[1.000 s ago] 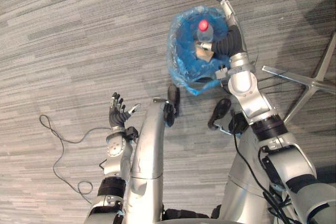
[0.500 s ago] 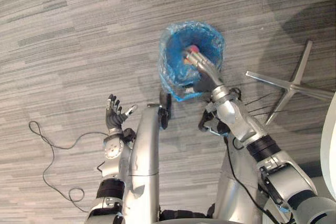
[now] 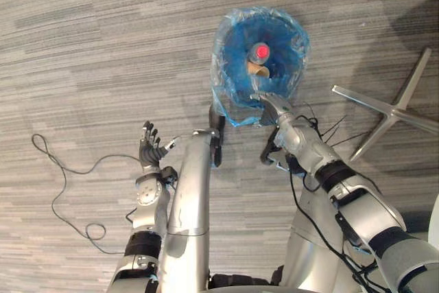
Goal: Gather rubbish on tea table into small bin, then transfer packed bag to large trash can.
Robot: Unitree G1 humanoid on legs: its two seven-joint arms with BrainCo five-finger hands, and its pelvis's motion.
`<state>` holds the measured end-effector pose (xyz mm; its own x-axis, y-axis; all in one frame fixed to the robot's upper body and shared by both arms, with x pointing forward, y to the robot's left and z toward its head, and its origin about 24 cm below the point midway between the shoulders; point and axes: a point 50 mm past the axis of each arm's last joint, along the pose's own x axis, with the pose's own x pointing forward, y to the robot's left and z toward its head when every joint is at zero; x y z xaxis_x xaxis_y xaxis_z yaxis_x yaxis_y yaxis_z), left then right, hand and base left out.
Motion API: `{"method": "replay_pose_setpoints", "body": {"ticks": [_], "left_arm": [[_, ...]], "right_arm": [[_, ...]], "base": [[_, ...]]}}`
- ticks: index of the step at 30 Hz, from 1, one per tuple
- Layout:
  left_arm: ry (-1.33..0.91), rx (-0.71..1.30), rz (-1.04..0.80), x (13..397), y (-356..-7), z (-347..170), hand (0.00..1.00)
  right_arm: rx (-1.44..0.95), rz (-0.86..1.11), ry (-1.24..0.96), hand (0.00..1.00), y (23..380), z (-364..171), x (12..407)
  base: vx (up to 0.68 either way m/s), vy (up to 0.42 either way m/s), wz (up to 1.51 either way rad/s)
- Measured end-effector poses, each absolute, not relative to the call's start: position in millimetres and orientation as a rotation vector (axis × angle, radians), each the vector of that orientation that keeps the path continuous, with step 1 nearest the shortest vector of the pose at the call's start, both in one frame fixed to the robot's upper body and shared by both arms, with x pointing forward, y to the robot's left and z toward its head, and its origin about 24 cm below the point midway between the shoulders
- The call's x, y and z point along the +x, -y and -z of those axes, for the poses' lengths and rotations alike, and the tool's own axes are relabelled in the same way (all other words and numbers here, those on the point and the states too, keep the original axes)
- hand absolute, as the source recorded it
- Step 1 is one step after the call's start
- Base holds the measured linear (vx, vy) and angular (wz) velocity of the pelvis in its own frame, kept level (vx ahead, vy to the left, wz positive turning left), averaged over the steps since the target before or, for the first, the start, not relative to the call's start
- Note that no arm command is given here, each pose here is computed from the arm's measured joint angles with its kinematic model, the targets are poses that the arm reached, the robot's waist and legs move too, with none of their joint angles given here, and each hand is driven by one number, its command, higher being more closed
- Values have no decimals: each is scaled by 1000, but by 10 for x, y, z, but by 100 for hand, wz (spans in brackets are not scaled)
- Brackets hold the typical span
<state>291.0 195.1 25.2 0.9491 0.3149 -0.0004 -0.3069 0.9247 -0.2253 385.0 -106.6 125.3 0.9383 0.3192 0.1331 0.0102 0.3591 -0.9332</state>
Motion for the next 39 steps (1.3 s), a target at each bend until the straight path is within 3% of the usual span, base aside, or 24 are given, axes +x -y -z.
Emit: {"method": "replay_pose_setpoints", "body": {"ticks": [8,16,24,30,39], "left_arm": [[33,-199,-315,2932,-1949,-271,0],[-13,-177,-239,2928,-1710,-206,0],[-182,-126,-227,2538,-1719,239,0],[-340,-60,-254,2165,-1892,593,0],[-258,31,-234,2062,-2101,423,0]], "right_arm": [[-1015,-178,441,100,974,-1488,3724],[-533,-137,431,100,971,-1348,3355],[-50,-216,356,100,751,-1092,2929],[-26,-346,382,100,588,-1088,2833],[-35,-387,427,100,615,-1153,2775]], "base": [[-42,8,1],[-6,-12,9],[100,-6,-12],[88,90,-51],[-105,-77,33]]}}
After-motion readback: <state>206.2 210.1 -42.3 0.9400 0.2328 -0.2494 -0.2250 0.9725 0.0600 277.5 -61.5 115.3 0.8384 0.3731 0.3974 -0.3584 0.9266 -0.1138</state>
